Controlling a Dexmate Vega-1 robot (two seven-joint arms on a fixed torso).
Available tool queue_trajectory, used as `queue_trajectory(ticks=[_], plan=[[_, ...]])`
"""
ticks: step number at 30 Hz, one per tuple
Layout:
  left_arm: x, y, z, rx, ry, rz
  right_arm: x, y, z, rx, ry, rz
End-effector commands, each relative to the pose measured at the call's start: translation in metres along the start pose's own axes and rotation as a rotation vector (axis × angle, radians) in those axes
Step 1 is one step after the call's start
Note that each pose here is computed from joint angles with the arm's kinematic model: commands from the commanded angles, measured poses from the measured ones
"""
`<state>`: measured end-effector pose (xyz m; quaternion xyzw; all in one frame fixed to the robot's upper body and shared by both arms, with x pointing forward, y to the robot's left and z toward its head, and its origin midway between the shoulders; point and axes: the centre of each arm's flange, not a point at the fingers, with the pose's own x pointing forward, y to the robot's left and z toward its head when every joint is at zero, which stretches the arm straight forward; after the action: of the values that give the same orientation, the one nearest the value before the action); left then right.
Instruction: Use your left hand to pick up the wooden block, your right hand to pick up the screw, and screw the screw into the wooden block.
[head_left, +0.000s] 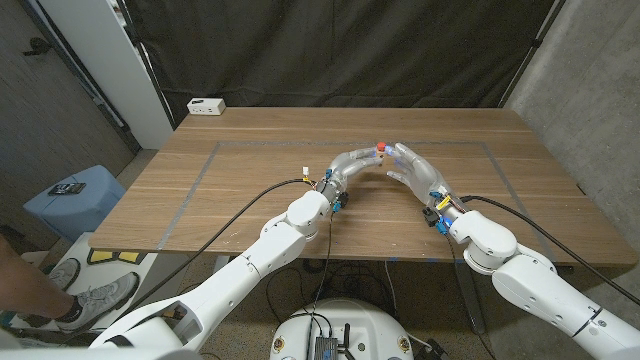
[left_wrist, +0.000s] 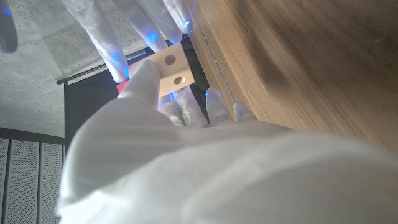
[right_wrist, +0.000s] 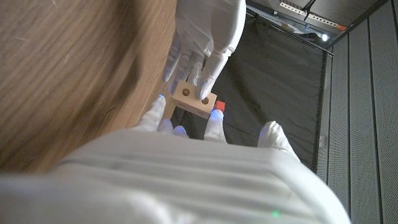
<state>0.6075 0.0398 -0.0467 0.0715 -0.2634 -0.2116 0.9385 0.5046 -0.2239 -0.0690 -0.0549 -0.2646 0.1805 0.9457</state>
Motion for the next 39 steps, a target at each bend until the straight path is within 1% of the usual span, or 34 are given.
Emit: queue_trajectory(ticks=[1, 11, 22, 25, 34, 39], plan=[[0.0, 0.0, 0.0, -0.001, 0.0, 0.0, -0.002, 0.006, -0.001, 0.011, -0.004, 0.018], [0.002, 0.0, 0.001, 0.001, 0.0, -0.005, -0.005, 0.004, 0.0, 0.015, -0.009, -0.008], [0.003, 0.001, 0.0, 0.002, 0.002, -0.008, -0.006, -0.006, 0.002, 0.008, -0.014, -0.042], [0.003, 0.001, 0.0, 0.003, 0.004, -0.009, -0.006, -0.01, 0.001, 0.019, -0.013, -0.062], [0.004, 0.001, 0.0, 0.0, 0.004, -0.012, -0.004, -0.019, 0.0, 0.017, -0.005, -0.087], [0.005, 0.002, 0.001, 0.002, 0.003, -0.013, -0.002, -0.021, -0.001, 0.015, -0.003, -0.086]])
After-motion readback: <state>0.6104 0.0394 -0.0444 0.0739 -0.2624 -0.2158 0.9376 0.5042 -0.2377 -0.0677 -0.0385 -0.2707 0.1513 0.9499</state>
